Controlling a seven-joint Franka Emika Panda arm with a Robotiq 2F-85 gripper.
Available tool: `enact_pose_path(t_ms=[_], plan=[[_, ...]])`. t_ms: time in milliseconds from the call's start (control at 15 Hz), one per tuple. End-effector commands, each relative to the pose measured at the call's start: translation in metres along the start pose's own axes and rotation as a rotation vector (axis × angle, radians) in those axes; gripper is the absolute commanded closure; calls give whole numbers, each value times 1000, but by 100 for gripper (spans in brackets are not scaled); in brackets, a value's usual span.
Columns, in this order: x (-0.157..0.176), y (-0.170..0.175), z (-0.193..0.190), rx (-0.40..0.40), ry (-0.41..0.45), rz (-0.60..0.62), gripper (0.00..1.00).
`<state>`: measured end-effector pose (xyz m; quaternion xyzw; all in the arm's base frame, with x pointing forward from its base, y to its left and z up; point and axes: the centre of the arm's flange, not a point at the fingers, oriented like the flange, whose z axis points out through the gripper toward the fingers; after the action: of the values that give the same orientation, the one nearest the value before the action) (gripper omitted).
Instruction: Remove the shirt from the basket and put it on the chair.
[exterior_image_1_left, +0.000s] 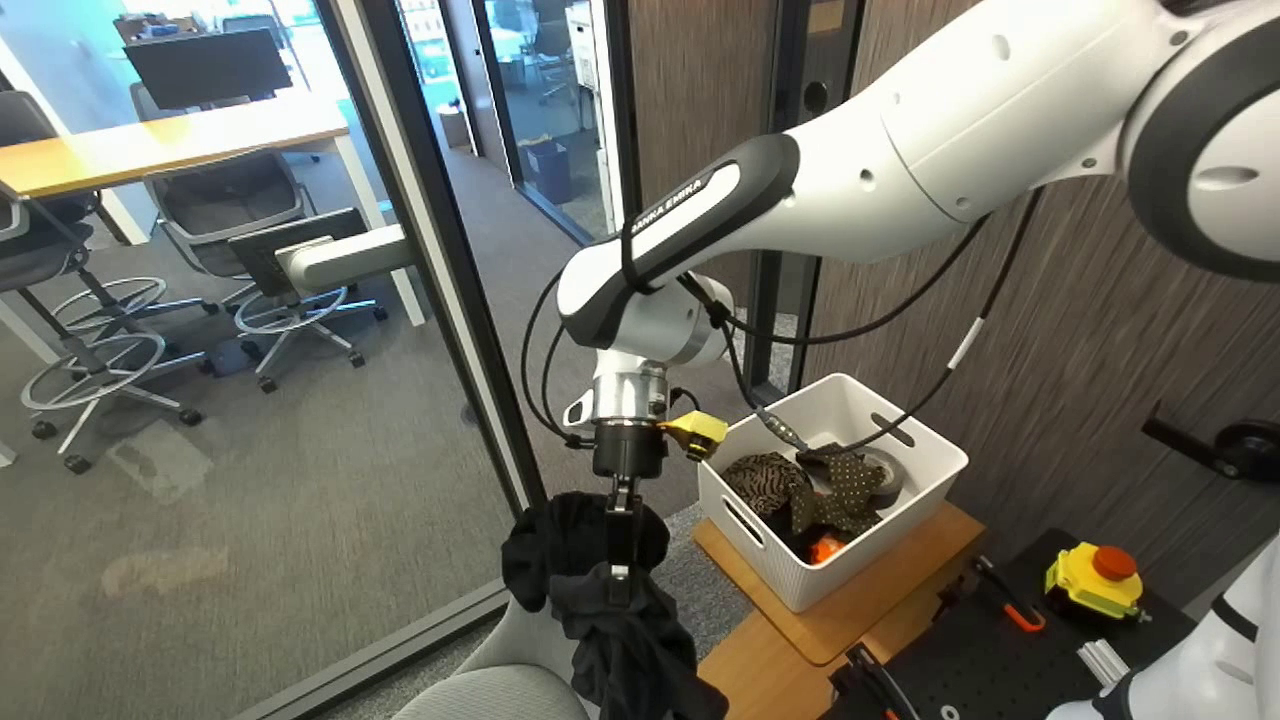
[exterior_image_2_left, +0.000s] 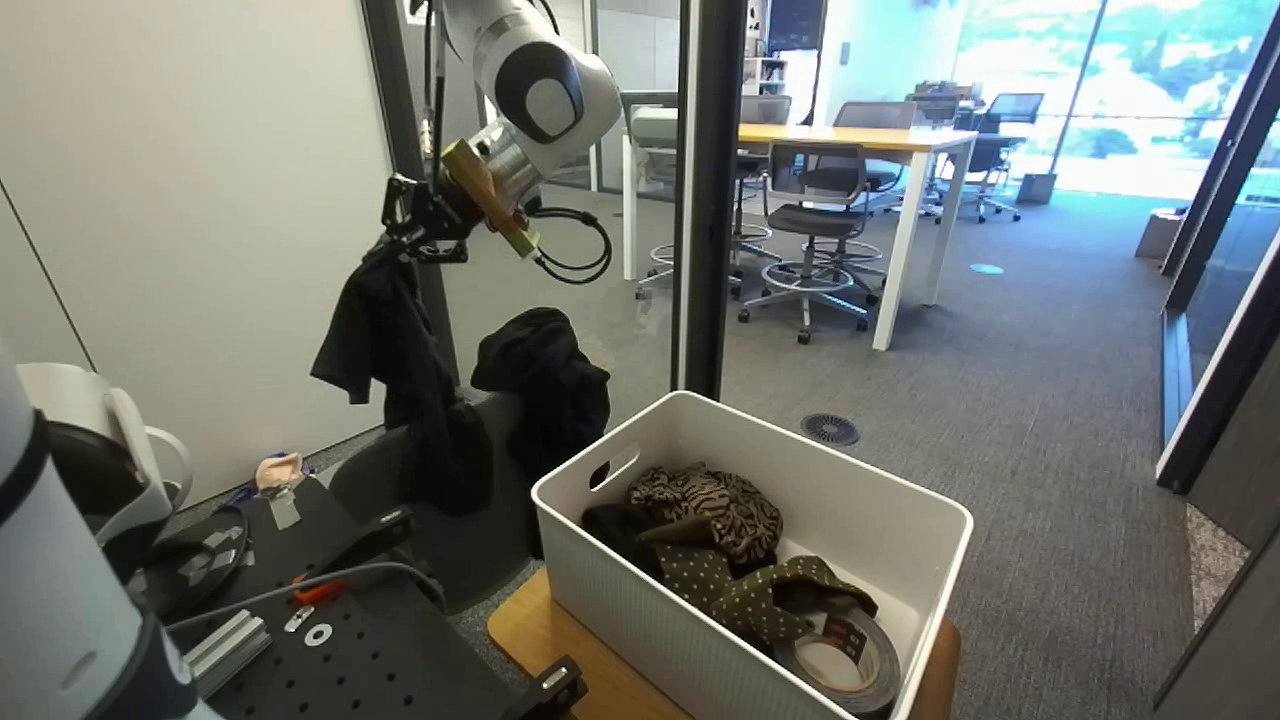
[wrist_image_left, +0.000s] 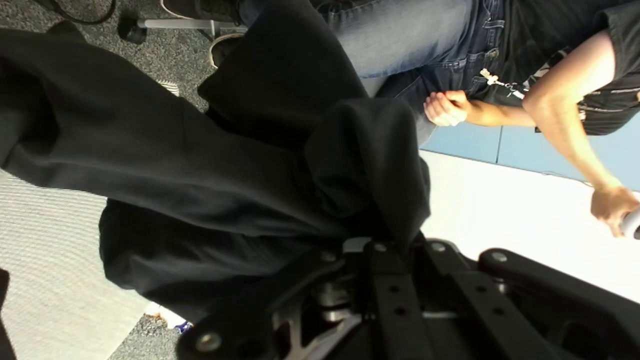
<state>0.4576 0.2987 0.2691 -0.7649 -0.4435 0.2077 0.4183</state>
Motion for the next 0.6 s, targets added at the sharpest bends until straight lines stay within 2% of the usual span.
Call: enact_pose_path(t_ms=[0,533], plan=[[29,17,1,28,-30,36,92],[39,38,9,52,-27,77,92]])
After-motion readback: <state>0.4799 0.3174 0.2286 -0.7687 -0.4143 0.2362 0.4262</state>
